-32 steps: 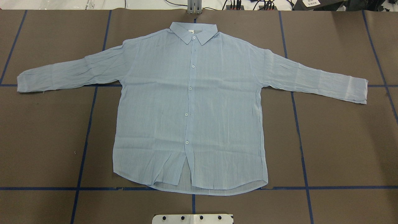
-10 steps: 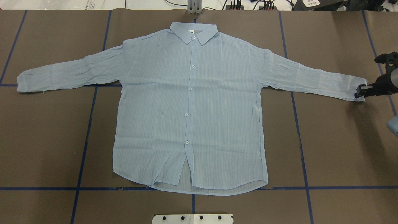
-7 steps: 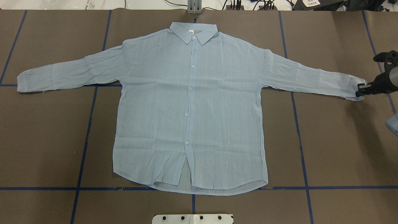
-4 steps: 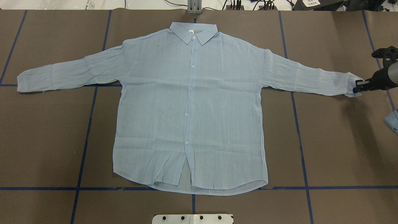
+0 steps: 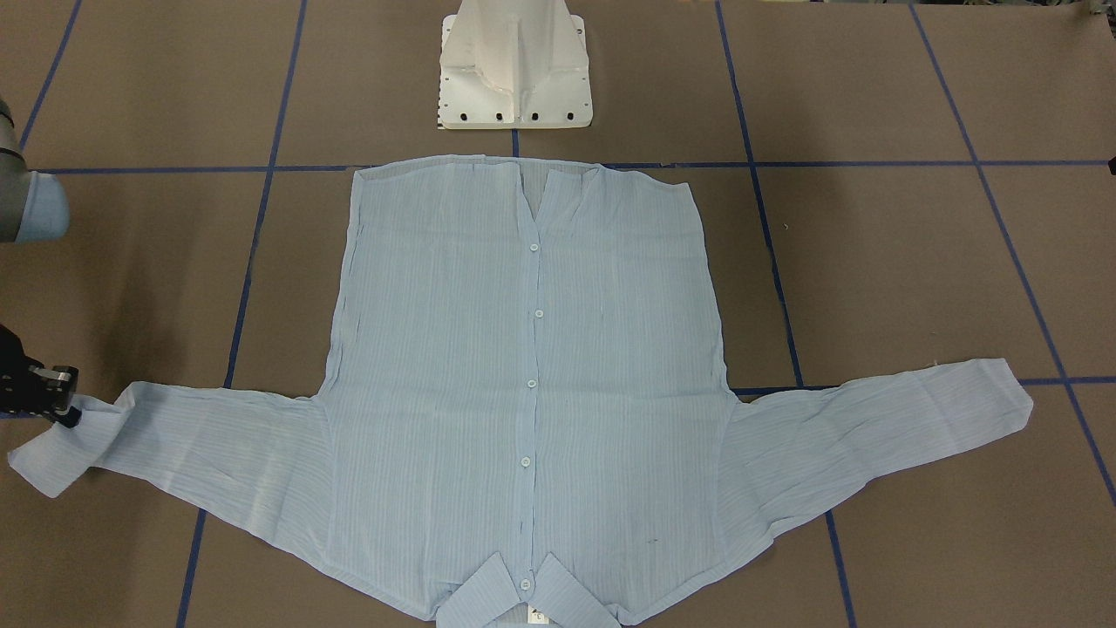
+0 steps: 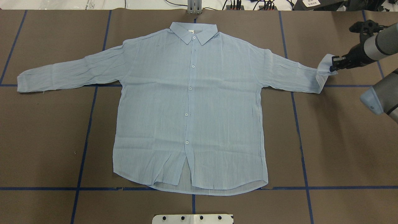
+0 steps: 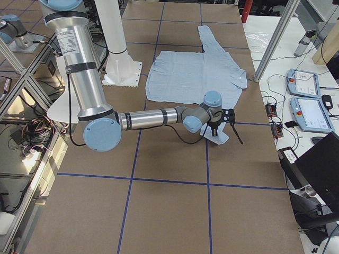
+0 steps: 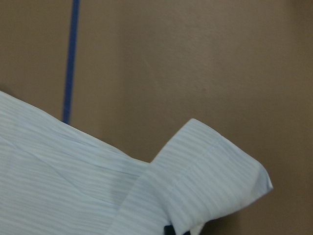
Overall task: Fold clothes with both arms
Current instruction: 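Carry the sleeve cuff with the right gripper across the shirt front, then release the sleeve and raise the right gripper away from the shirt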
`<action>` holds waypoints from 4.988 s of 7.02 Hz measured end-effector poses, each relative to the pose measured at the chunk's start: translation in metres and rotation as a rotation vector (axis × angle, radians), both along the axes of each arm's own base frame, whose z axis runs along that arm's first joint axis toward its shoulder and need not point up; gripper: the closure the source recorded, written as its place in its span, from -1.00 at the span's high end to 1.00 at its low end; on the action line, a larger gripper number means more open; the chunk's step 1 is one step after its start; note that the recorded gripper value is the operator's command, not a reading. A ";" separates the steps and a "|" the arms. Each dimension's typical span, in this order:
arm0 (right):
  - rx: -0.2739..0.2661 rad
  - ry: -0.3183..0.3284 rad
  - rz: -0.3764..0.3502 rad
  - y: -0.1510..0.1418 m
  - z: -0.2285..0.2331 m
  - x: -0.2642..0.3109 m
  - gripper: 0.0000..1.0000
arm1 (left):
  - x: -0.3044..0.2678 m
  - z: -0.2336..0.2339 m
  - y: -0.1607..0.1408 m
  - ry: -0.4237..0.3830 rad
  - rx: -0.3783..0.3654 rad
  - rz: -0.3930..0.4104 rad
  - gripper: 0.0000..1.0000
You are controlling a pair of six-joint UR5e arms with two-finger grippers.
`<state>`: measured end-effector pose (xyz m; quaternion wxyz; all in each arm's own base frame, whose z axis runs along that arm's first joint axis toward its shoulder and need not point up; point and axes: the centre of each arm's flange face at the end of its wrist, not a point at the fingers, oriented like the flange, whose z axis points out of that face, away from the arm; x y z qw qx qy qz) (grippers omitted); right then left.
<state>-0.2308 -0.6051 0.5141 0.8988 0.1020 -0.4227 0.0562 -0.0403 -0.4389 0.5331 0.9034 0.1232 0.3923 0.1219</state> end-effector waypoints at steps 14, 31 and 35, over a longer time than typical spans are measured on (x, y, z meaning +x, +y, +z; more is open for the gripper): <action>0.388 -0.090 0.040 0.086 -0.390 -0.424 0.99 | 0.000 0.037 -0.006 -0.001 -0.031 0.000 1.00; 0.111 0.137 -0.346 -0.047 -0.070 0.109 1.00 | 0.121 0.148 -0.096 0.089 -0.047 -0.324 0.66; 0.106 0.138 -0.345 -0.045 -0.065 0.112 1.00 | 0.182 0.148 -0.122 0.096 -0.050 -0.247 0.44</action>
